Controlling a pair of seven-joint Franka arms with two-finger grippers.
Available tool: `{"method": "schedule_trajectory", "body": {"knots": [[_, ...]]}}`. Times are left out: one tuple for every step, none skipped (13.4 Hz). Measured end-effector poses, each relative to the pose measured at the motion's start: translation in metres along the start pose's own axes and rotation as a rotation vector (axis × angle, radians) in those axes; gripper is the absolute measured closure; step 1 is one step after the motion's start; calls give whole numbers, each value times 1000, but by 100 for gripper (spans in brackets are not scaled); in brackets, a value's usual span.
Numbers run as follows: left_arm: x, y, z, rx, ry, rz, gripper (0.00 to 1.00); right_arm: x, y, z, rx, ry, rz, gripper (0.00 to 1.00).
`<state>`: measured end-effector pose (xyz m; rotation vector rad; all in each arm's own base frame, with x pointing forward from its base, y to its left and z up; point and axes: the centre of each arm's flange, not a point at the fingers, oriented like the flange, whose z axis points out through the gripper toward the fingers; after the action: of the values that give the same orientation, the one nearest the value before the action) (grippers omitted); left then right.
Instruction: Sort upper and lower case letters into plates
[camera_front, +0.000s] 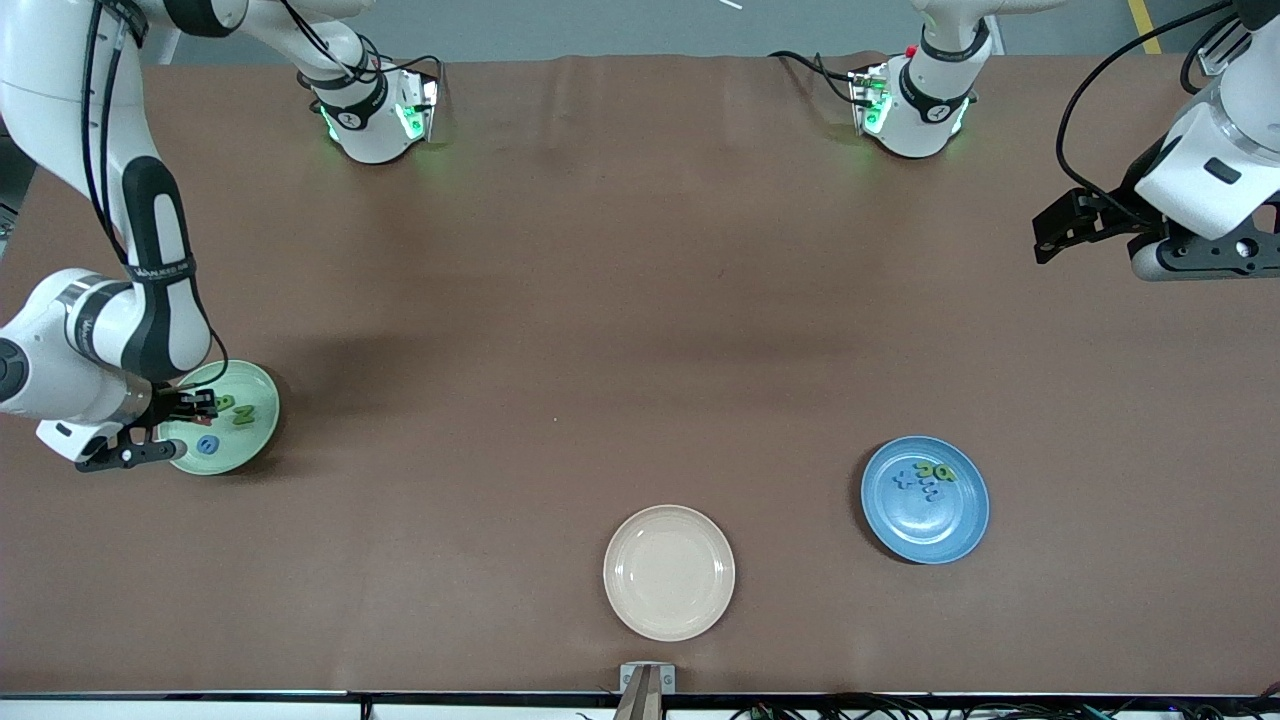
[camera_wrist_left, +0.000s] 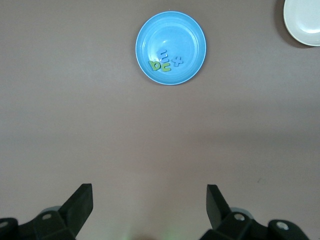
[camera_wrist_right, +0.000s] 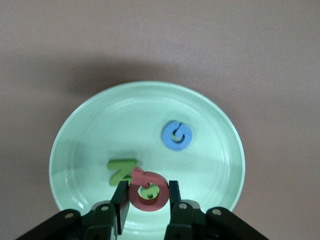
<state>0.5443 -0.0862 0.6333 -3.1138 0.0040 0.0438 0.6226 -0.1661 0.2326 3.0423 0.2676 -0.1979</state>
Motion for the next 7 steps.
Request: {"method": "schedule_trajectory", "body": {"knots": [[0,0,0,0,0,0,0,4,0,6,1,10,3,64],[0,0,0,0,0,0,0,7,0,12,-2,22,0,64],[0,0,0,0,0,0,0,9,-1,18,-2,28,-1,64],[0,0,0,0,0,0,0,10,-1,24,2,27,-2,64],[0,0,0,0,0,0,0,10,-2,28,9,27,-2,64],[0,0,0,0,0,0,0,10,-1,31,14,28,-1,64],[0,0,0,0,0,0,0,10,0,33,18,29,0,64]]}}
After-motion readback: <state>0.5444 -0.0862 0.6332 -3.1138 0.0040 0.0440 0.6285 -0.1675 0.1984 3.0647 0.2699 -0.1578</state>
